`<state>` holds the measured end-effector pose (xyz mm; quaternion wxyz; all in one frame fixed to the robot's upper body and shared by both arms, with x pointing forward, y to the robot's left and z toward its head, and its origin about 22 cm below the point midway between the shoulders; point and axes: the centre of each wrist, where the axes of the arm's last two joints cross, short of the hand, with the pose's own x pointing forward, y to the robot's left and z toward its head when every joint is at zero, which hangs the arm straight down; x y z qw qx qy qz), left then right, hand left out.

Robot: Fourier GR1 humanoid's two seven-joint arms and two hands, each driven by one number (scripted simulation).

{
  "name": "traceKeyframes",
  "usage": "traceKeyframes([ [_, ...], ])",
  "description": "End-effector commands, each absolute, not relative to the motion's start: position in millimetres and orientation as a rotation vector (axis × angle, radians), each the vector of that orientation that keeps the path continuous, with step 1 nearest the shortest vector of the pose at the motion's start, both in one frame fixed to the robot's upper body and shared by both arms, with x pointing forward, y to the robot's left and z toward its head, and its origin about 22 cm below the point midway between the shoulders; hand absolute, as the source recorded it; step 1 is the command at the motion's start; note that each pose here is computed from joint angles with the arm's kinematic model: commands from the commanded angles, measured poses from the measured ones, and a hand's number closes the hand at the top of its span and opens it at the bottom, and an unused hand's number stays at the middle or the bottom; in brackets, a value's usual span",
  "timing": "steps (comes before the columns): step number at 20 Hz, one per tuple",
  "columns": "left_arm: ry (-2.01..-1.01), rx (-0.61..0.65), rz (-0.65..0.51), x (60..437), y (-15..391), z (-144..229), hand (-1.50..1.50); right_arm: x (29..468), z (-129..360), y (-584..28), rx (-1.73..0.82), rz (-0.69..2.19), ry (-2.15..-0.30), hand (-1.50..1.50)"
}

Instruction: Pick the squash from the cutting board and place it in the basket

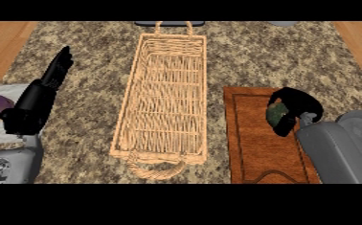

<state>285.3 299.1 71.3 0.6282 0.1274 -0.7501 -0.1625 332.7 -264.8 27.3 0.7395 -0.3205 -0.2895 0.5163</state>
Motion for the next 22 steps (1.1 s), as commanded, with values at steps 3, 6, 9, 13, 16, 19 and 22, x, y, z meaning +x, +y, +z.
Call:
traceKeyframes([
  [3, -1.731, 0.31, -0.368, 295.1, 290.6, 78.9, 0.0, 310.4, -5.0, -267.4, -0.696, 1.206, -0.648, 1.5],
  [6, -1.721, 0.291, -0.39, 285.3, 299.9, 65.6, 0.0, 331.4, 0.1, -268.0, -0.797, 1.228, -0.737, 1.5],
  [9, -1.721, 0.296, -0.379, 277.5, 292.6, 70.1, 0.0, 320.2, -3.2, -311.0, -0.849, 1.317, -0.797, 1.5],
  [13, -1.72, 0.283, -0.391, 281.4, 296.2, 70.0, 0.0, 338.0, 18.6, -325.7, -0.954, 1.33, -0.948, 1.5],
  [16, -1.729, 0.288, -0.364, 287.2, 294.4, 74.1, 0.0, 351.0, 35.5, -314.1, -1.061, 1.262, -1.013, 1.5],
  [19, -1.712, 0.292, -0.366, 275.1, 304.5, 76.3, 0.0, 335.5, 51.0, -330.2, -1.075, 1.102, -1.201, 1.5],
  [22, -1.716, 0.294, -0.368, 275.5, 306.1, 69.5, 0.0, 349.9, 84.1, -310.9, -1.036, 0.895, -1.441, 1.5],
])
